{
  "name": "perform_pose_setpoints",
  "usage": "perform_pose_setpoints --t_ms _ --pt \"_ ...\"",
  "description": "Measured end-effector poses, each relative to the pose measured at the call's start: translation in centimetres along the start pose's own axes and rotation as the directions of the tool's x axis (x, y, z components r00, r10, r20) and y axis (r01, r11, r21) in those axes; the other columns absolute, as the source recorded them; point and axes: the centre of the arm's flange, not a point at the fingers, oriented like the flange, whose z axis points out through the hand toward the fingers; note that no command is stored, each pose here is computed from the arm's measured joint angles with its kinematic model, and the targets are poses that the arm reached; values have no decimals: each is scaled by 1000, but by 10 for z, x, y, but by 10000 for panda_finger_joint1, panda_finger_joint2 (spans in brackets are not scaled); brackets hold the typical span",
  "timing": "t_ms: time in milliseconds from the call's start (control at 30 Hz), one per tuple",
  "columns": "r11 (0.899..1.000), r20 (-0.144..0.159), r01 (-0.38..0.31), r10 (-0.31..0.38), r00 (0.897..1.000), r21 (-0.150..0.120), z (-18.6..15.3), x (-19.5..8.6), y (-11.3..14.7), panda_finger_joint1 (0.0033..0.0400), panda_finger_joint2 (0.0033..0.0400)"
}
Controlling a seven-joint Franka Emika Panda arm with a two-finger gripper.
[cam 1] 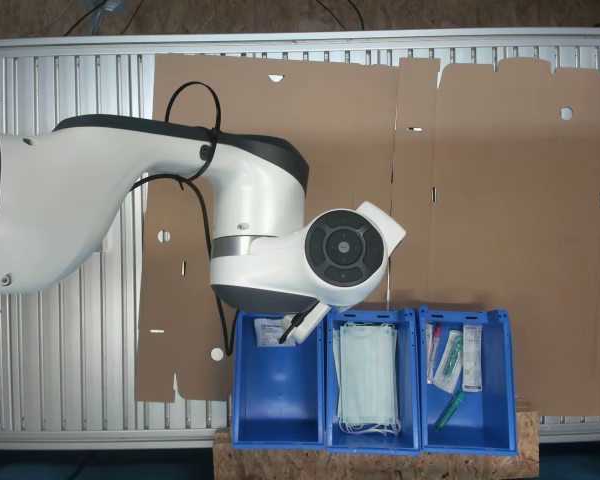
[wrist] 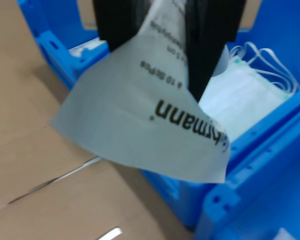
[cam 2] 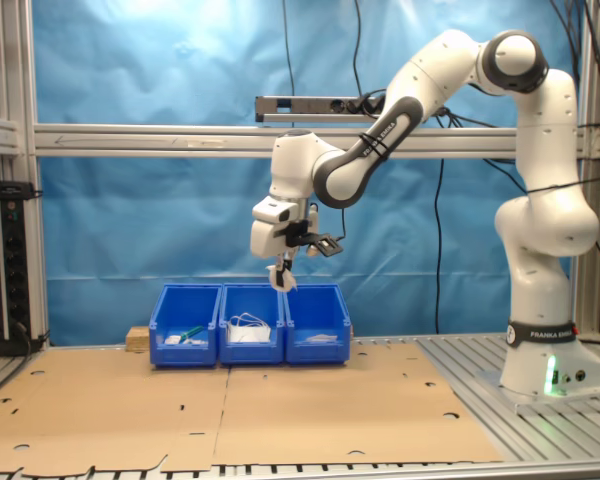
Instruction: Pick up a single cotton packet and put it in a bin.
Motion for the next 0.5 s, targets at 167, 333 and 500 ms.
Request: perform_pose_setpoints --t_ms 167,333,500 --pt "1000 21 -6 6 1000 14 1 -17 -16 56 56" --pt "1000 43 -15 13 999 28 2 -35 -30 56 56" --pt "999 60 -27 25 998 38 4 -51 -39 56 56"
